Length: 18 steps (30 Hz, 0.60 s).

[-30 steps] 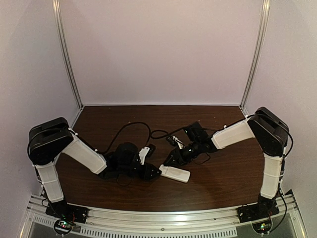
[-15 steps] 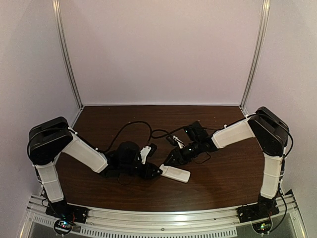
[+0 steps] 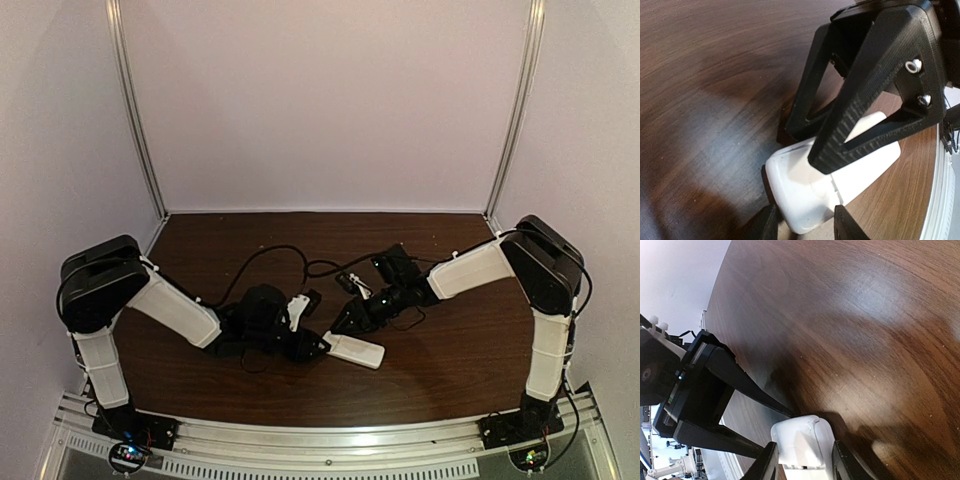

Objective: Load the batteries into the remote control
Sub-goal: Adjust the battery cover on the remote control without the battery cover.

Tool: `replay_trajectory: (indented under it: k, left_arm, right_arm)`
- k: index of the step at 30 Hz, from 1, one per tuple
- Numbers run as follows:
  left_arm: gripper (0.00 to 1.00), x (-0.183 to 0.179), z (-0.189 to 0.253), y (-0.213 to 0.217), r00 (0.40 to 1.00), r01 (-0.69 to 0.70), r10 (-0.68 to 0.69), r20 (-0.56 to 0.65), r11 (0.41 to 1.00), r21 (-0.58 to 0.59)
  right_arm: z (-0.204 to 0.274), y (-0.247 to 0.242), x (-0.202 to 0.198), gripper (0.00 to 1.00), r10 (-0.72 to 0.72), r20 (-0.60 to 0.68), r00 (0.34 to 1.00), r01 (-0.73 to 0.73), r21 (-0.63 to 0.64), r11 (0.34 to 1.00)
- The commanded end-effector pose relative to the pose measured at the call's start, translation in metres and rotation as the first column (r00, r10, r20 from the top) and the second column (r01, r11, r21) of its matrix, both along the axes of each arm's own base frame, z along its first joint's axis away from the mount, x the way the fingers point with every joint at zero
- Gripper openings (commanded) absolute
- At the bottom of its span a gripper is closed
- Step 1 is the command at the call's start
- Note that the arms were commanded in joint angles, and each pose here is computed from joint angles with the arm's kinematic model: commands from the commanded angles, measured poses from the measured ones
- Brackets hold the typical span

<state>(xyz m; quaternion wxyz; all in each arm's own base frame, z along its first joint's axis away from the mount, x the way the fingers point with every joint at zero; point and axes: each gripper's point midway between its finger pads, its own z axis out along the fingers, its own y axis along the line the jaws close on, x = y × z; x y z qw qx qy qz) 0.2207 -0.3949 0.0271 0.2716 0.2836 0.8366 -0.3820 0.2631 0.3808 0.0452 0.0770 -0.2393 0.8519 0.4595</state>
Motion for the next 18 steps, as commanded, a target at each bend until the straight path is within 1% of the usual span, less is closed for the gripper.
replay_trajectory:
  k: [1, 12, 18]
  left_arm:
    - [0.39, 0.0004, -0.0017, -0.0054, 0.999, 0.017, -0.018, 0.033, 1.0, 0.008]
    - [0.35, 0.003, -0.0055, -0.0094, 0.999, 0.005, -0.008, 0.052, 0.999, 0.049]
    - [0.34, 0.0, -0.0079, -0.0124, 0.998, 0.024, -0.027, 0.055, 0.998, 0.06]
  right_arm:
    - [0.0044, 0.0017, 0.0008, 0.38, 0.009, 0.006, 1.0, -0.01, 0.018, 1.0]
    - [0.0007, 0.0011, -0.0011, 0.36, 0.012, -0.004, 1.0, -0.012, 0.015, 1.0]
    - [0.0001, 0.0006, -0.0013, 0.34, 0.012, -0.005, 1.0, -0.012, 0.015, 1.0]
